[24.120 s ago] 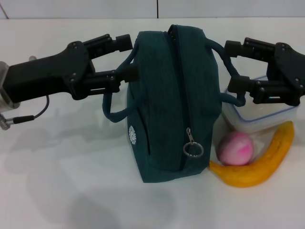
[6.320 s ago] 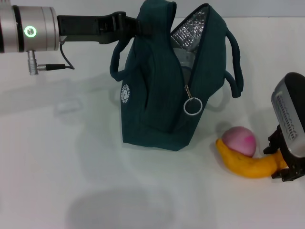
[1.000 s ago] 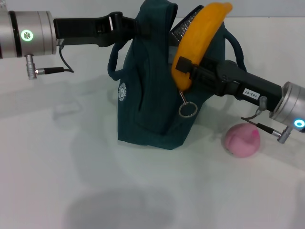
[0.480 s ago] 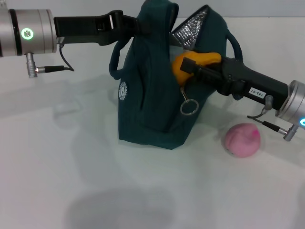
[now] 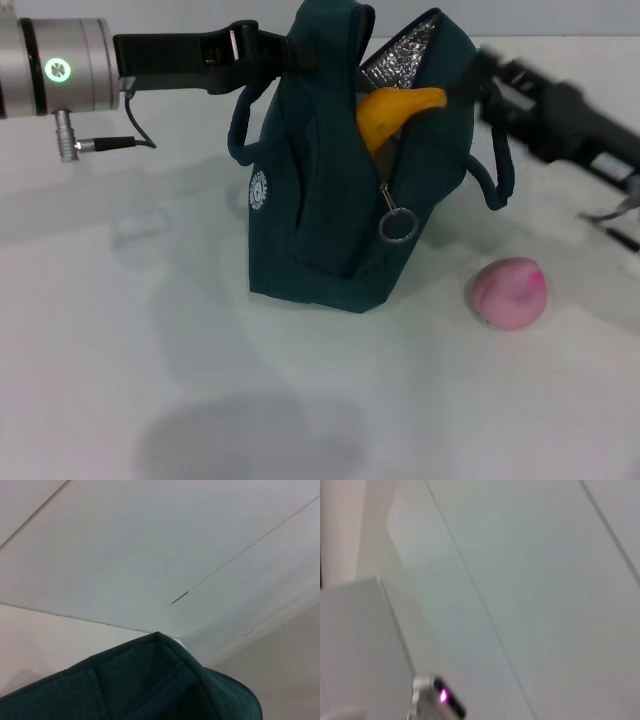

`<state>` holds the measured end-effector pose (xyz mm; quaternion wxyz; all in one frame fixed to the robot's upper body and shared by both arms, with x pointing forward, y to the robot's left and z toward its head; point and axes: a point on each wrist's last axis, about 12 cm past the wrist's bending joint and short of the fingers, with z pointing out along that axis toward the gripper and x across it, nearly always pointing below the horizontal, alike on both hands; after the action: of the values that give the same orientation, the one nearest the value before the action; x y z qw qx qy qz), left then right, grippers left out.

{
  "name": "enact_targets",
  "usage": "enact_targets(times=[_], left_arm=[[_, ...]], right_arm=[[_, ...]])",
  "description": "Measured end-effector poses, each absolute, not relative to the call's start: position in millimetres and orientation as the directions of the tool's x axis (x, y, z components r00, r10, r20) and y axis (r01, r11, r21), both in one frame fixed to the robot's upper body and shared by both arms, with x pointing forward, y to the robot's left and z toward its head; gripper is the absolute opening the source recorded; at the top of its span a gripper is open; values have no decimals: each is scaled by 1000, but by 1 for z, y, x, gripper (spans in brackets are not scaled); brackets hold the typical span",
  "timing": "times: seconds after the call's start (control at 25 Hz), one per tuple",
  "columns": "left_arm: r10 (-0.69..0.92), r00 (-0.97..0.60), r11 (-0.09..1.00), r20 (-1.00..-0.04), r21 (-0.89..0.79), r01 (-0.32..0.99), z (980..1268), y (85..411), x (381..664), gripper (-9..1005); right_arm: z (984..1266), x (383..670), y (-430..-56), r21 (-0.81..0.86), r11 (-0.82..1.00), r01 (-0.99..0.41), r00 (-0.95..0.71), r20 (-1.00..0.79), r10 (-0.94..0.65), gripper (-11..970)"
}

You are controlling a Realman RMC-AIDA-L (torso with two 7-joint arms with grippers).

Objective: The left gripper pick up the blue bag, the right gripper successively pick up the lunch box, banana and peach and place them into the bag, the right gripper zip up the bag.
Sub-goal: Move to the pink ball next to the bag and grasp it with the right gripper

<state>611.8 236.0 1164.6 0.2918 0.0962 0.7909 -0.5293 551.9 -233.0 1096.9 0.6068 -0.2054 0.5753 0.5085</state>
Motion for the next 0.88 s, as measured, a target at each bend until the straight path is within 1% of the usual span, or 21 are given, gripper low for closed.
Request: enact_targets(times=[0.12,0.24,0.32,0.4,0.48,0.6,0.72,0.88], left_arm=[[-157,-811,423,-564,-780,461,1165,237,612,47],[-157,-810,424,-564,-780,461,1164,238,611,47],[-157,-810,425,-565,-779,461,1164,239,611,47],[-156,-809,427,-567,-777,462,1164,240,611,47],[-155,-808,430,-568,-776,462,1164,242,611,47],[-168,-804,432,-570,-776,460,1162,247,609,47],[-186,-799,432,-572,-778,456,1161,253,607,47],[-197,-793,435,-577,-776,457,1161,257,607,47]], right_arm=[[1105,552,-245,303,420,-855,-116,-903,414,629],[1109,553,-250,281,428,-859,-93,-908,409,627],[1111,552,-254,251,423,-871,-79,-920,383,626],[1113,546,-262,173,411,-895,-42,-950,309,625],[1113,535,-274,81,398,-914,10,-975,220,624],[1106,510,-295,-17,407,-913,77,-988,133,625],[1092,489,-311,-41,457,-888,88,-993,81,626],[1072,473,-323,-43,552,-833,65,-998,22,624]])
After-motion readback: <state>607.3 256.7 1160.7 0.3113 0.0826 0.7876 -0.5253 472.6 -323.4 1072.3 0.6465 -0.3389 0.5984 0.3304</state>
